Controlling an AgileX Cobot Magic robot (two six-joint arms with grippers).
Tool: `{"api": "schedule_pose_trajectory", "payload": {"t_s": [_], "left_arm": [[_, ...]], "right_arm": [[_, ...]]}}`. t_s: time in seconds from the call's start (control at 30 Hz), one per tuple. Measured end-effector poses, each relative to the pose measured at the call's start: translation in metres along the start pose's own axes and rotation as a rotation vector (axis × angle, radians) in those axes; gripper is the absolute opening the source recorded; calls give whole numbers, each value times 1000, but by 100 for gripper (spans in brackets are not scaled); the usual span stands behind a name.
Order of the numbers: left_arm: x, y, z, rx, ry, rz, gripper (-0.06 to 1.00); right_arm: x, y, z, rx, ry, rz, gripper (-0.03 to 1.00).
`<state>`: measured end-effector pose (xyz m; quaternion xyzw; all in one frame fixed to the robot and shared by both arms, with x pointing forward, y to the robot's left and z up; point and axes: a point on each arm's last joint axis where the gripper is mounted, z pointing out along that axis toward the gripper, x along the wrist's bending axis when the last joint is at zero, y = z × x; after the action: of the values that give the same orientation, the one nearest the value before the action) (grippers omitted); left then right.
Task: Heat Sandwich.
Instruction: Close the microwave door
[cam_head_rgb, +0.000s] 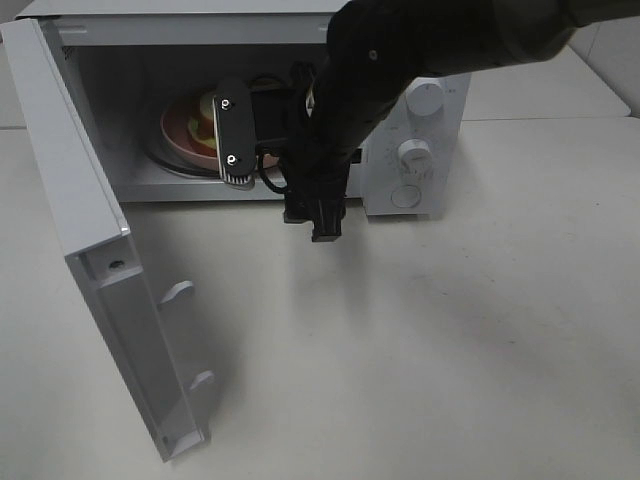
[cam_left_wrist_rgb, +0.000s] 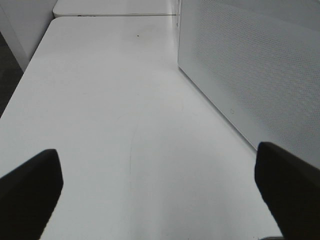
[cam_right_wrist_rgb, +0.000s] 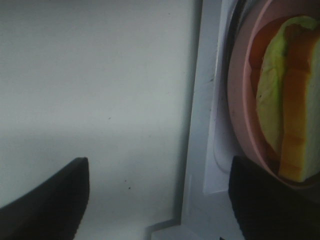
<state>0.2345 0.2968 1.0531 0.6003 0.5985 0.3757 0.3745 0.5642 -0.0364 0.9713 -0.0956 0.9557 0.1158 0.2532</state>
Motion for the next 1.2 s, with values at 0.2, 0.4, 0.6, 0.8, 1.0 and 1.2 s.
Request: {"api": "schedule_pose_trajectory", "payload": {"t_s": [0.2, 0.4, 0.6, 0.8, 1.0, 1.2], "left_arm": [[0, 0, 0, 0, 0, 0, 99], [0, 0, 0, 0, 0, 0, 99], [0, 0, 0, 0, 0, 0, 99], [0, 0, 0, 0, 0, 0, 99], [0, 0, 0, 0, 0, 0, 99], [0, 0, 0, 0, 0, 0, 99]], "right_arm": [[15, -9, -16, 5, 13, 2, 74], [33, -20, -37, 11, 26, 20, 74], [50, -31, -57, 14, 29, 51, 74], [71, -44, -80, 14, 26, 171, 74], [86, -54, -96, 19, 26, 310, 74], [102, -65, -118, 49, 40, 511, 74]]}}
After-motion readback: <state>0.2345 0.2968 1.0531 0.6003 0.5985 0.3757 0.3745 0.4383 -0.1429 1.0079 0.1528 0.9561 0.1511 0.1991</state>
